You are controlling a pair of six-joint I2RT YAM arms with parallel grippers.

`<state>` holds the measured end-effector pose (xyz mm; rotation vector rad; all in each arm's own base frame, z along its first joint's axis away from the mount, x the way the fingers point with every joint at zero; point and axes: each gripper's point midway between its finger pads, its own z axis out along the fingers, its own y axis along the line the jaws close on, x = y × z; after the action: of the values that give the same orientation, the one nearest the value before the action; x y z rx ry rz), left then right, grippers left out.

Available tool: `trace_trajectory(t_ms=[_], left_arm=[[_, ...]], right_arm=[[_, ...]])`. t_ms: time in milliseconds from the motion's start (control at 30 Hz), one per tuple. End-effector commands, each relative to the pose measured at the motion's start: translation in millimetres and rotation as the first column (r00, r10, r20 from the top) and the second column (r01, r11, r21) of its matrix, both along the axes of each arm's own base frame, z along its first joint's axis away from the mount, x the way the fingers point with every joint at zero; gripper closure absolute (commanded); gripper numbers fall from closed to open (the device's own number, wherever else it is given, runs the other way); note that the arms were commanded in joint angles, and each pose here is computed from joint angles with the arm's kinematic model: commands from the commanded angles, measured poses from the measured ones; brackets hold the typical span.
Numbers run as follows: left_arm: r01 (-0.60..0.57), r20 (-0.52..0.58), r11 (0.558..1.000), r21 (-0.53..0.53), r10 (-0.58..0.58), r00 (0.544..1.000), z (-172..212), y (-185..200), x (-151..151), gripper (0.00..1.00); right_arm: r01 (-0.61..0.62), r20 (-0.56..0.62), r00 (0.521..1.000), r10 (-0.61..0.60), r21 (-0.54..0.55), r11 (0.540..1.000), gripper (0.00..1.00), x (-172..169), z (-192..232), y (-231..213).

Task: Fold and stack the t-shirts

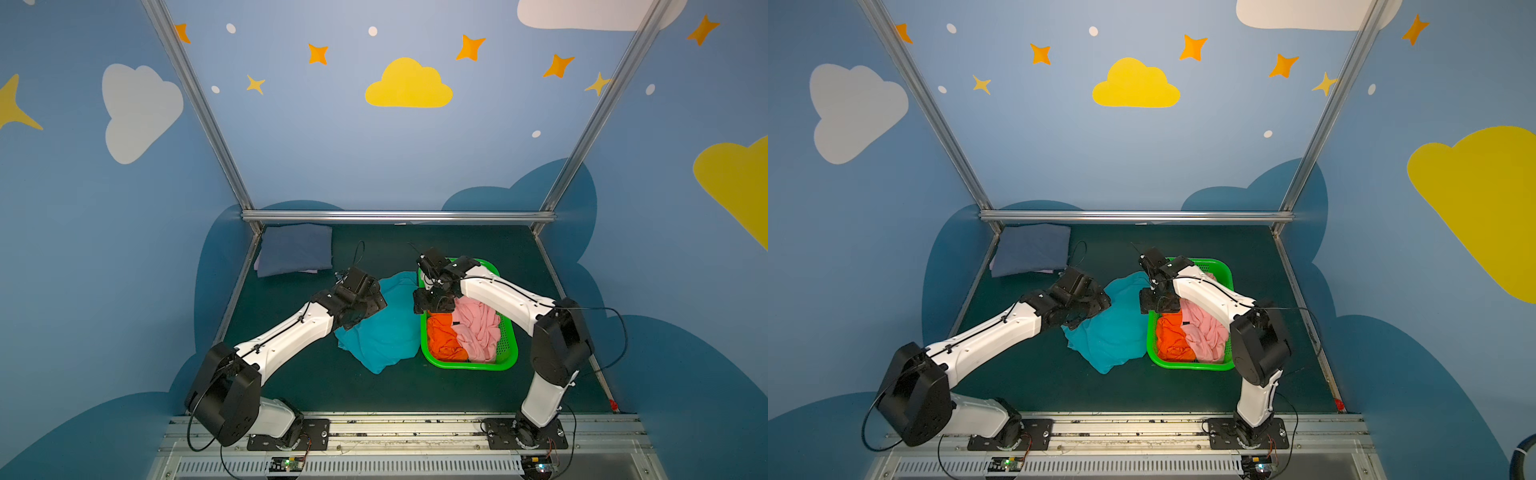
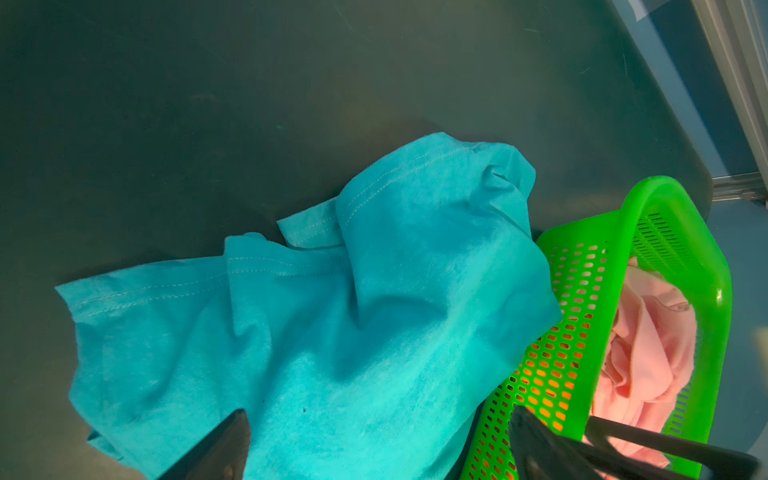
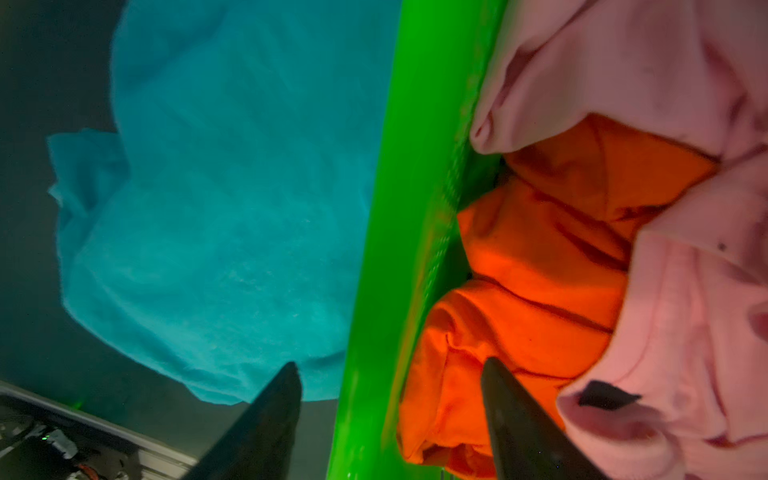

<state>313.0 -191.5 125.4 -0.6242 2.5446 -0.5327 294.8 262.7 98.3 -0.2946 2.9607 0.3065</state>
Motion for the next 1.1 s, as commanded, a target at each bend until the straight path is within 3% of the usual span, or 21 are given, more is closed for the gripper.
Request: trace_trajectory(t_ms=[0, 67, 200, 367, 633, 1067], left_arm=[[-0.011, 0.011, 1.0, 0.003, 0.01, 1.0, 6, 4, -2, 0.04], [-0.01, 0.009, 1.0, 0.004, 0.01, 1.0, 6, 4, -2, 0.04], [-0.008, 0.005, 1.0, 0.004, 0.008, 1.0, 4, 3, -1, 0.04], [0.001, -0.004, 1.0, 0.001, -0.001, 1.0, 2, -1, 1, 0.04], [0.012, -0.024, 1.0, 0.016, -0.011, 1.0, 0, -2, 1, 0.04], [0.029, -0.159, 0.998, 0.057, -0.02, 0.987, -30, -11, 3, 0.04]], right_arm=[[-0.004, 0.016, 1.0, 0.004, -0.045, 0.999, 0.52, 12, -8, -14], [-0.002, 0.038, 0.999, 0.005, -0.073, 0.997, 0.68, 23, -7, -28], [-0.008, 0.083, 0.996, 0.02, -0.14, 0.99, 0.79, 45, -2, -60], [-0.01, 0.134, 0.989, 0.056, -0.316, 0.949, 0.92, 79, -6, -116], [0.072, 0.151, 0.988, -0.015, -0.379, 0.923, 1.0, 138, -14, -180], [0.13, 0.17, 0.984, -0.061, -0.428, 0.894, 1.0, 205, -33, -244]])
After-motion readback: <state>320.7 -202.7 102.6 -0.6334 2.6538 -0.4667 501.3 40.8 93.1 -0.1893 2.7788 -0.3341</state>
